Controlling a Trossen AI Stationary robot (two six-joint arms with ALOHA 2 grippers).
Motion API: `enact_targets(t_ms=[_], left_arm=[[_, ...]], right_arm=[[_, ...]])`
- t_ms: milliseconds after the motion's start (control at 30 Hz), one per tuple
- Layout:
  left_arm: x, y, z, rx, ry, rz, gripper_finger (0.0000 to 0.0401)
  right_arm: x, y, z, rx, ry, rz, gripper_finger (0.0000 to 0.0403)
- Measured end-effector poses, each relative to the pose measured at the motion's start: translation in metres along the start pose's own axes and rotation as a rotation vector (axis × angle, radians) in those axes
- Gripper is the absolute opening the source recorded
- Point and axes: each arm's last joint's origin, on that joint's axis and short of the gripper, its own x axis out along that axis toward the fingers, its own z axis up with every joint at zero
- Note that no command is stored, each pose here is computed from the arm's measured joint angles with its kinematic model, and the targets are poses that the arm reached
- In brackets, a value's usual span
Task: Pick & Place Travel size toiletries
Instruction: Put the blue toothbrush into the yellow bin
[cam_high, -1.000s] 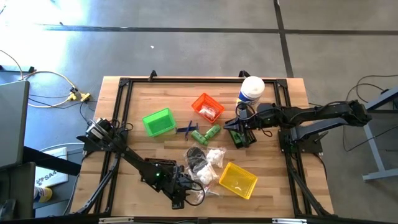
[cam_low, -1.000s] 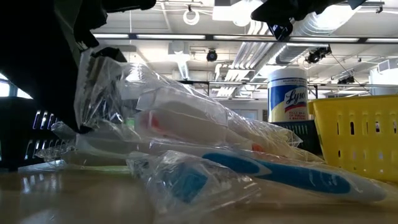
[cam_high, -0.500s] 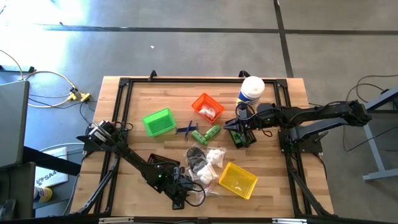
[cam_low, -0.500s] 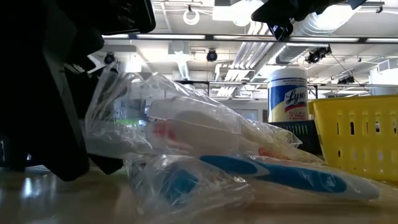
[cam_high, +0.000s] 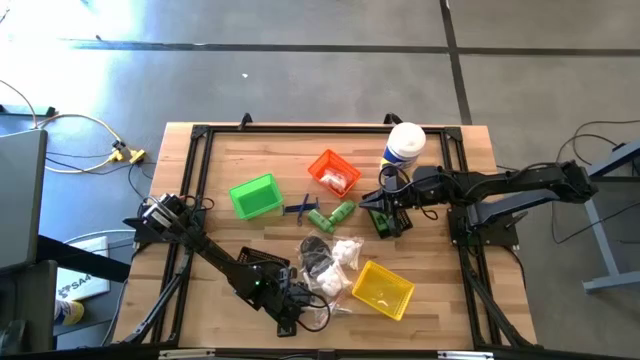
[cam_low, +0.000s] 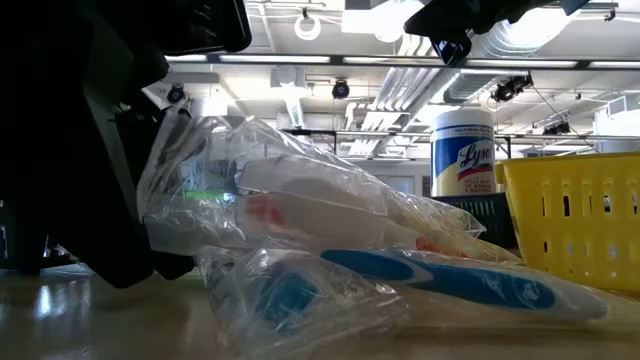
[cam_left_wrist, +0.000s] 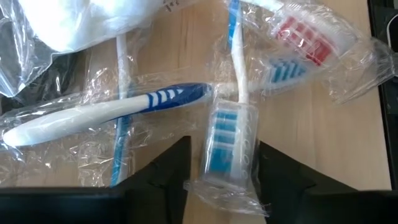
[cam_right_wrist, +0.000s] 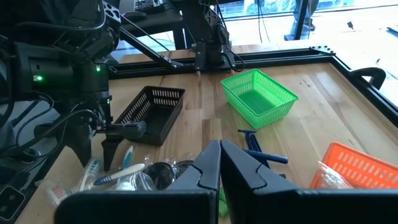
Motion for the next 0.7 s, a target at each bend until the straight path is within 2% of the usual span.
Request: enact_targets(t_ms=[167,433,700], left_arm=[[0.0,-0.001,0.001,-0.003,-0.01,-0.008,0.0115],[-0.001,-0.001,0.002,-0.007,-0.017,-0.016,0.0091],[-0.028,-0.003,0.016,-0.019,-0.066,-0.054,0.0087]], right_arm=[[0.0,0.0,0.0,0.0,0.004,0.0,0.0003],[0.0,0.0,0.0,0.0,0.004,-0.001,0.0003],[0.0,0.0,0.0,0.0,0.004,-0.001,0.0003]])
